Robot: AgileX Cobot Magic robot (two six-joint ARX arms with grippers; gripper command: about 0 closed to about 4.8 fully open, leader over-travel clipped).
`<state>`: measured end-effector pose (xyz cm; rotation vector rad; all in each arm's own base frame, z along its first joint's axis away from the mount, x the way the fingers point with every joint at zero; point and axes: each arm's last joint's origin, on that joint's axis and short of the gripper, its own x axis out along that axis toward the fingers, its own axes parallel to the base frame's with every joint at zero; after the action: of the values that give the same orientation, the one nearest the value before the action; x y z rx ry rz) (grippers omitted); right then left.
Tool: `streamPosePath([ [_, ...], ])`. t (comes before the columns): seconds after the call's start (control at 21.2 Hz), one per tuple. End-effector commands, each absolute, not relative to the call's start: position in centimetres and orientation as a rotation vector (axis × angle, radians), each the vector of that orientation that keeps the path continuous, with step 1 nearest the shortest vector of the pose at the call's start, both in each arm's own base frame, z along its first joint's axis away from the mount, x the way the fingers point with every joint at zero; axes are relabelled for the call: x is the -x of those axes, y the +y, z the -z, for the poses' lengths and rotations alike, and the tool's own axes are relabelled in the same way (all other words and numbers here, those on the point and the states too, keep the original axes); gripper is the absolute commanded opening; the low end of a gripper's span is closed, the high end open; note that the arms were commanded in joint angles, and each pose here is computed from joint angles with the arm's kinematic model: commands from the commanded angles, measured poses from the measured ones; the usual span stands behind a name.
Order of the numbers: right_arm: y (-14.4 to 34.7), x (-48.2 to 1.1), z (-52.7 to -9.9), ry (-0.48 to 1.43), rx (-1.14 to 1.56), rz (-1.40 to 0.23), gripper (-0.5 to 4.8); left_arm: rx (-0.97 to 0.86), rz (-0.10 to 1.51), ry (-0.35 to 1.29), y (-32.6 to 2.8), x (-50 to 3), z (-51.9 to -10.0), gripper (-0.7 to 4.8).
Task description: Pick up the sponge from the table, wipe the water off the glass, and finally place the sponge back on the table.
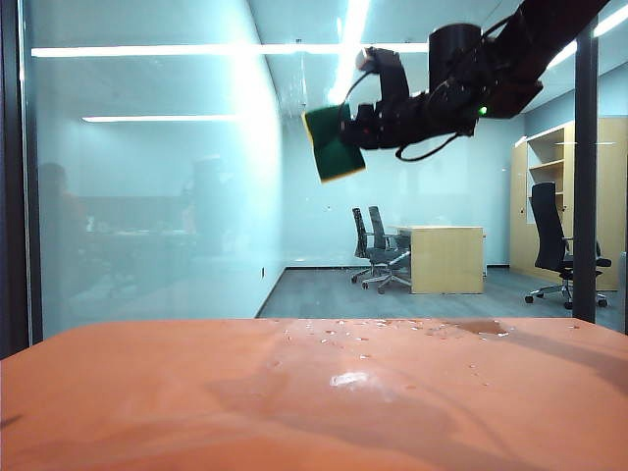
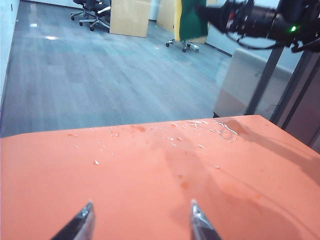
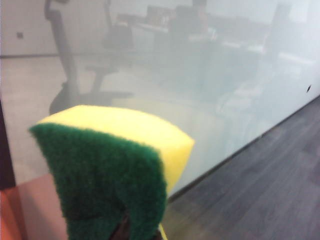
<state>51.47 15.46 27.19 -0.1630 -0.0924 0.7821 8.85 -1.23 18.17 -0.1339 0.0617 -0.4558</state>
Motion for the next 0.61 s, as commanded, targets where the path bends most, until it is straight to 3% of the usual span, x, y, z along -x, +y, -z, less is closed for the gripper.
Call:
streamPosePath([
  [0.05, 15.6, -52.0, -25.0, -0.005, 0.178, -0.773, -0.02, 0.130, 0.454, 0.050, -1.2, -8.8, -18.4, 2.43],
  [0.28, 15.7, -52.6, -21.8, 0.083, 0.194, -0.764, -0.03, 0.130, 0.454, 0.050, -1.2, -8.8, -18.4, 2.43],
  [0.61, 15.6, -52.6, -20.7, 0.159, 0.235, -0.734, -0.03, 0.130, 0.454, 0.050, -1.2, -8.8, -18.4, 2.43],
])
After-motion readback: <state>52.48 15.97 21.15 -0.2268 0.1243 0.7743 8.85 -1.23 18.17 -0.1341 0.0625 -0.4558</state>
